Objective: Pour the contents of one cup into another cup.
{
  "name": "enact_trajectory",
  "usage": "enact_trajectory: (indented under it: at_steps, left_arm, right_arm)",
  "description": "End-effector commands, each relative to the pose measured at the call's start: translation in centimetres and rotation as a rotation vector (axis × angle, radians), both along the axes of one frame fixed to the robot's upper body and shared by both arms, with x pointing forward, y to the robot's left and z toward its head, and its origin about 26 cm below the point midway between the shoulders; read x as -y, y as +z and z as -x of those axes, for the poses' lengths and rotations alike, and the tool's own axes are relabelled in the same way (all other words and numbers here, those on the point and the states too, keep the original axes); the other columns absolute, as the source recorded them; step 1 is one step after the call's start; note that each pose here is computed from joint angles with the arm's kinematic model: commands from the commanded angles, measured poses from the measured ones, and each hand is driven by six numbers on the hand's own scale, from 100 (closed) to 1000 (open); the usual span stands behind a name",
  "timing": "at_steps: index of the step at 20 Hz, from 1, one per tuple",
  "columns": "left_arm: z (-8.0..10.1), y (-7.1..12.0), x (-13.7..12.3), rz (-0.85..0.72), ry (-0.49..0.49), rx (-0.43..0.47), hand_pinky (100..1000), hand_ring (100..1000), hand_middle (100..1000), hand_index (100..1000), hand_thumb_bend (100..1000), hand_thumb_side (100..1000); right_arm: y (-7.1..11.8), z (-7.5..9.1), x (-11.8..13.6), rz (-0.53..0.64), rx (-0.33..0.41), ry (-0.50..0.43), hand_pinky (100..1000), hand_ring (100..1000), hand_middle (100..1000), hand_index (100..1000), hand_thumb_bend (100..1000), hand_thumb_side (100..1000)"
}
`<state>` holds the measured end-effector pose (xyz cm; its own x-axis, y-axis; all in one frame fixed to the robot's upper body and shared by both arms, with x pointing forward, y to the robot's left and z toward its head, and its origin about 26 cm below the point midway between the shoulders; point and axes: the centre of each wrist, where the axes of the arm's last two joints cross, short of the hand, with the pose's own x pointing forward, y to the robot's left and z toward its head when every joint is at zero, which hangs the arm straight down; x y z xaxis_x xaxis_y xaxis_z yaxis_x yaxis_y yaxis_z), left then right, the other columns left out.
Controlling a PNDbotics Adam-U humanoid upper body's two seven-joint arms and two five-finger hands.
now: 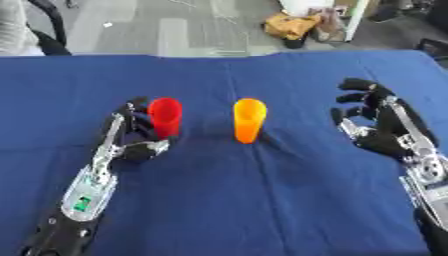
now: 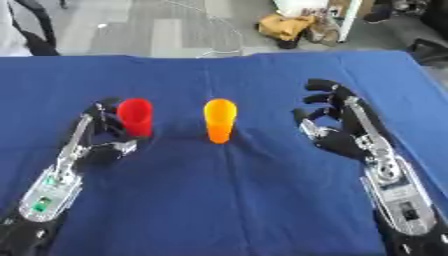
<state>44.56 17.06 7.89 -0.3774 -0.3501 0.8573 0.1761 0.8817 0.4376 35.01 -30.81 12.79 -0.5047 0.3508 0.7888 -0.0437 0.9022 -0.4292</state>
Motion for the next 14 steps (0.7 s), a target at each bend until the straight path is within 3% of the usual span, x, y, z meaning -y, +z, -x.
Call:
enact_trajectory:
  at_steps: [1, 8, 14]
  left_arm:
    - [-0.5, 0.9, 0.6, -0.009, -0.035, -0.003, 483, 538, 622, 859, 728, 100]
    - [-0.9, 1.3, 1.2, 0.012, -0.109, -0.029, 490, 540, 621, 855, 729, 100]
    - [-1.0, 1.3, 1.6, 0.031, -0.158, -0.039, 494, 544, 624, 856, 791, 159]
  right_arm:
    - [0.8, -0.1, 0.2, 0.008, 0.021, 0.005, 581, 756, 791, 862, 280, 225]
    - [0.8, -0.2, 0.1, 0.007, 0.022, 0.010, 581, 756, 791, 862, 280, 225]
    - [0.8, -0.2, 0.1, 0.006, 0.022, 0.011, 582, 757, 792, 862, 280, 226]
